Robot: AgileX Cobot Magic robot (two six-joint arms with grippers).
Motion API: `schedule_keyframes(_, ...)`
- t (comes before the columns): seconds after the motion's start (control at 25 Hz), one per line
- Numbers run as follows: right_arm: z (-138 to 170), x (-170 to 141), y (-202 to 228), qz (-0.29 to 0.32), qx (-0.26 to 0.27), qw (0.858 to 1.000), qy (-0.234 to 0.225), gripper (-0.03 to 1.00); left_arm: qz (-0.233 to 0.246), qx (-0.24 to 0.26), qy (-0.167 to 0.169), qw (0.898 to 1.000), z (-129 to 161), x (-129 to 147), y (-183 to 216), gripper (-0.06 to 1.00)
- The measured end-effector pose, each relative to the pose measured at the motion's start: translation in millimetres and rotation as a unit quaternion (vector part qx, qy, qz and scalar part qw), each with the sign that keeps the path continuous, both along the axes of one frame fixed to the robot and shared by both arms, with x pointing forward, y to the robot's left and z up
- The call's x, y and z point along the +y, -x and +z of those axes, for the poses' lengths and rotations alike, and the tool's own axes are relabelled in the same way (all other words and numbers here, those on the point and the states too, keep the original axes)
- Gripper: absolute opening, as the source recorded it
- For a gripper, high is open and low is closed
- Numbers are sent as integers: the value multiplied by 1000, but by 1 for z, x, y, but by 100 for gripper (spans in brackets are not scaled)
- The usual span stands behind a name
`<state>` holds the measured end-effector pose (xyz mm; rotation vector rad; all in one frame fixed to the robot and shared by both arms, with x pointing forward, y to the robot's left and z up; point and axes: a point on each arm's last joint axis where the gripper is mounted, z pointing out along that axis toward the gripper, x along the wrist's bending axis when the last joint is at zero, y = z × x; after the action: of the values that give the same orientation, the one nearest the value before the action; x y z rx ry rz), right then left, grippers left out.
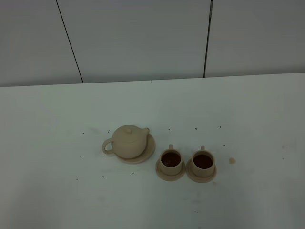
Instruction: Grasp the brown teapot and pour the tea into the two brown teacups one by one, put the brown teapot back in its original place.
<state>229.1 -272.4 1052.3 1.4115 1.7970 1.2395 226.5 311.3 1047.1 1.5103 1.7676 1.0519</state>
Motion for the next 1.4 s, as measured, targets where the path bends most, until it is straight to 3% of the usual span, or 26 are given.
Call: schedule_keyframes(1.4,0,0,0,0,0,1000,0,35,0,0,0,1000,0,0,0,41)
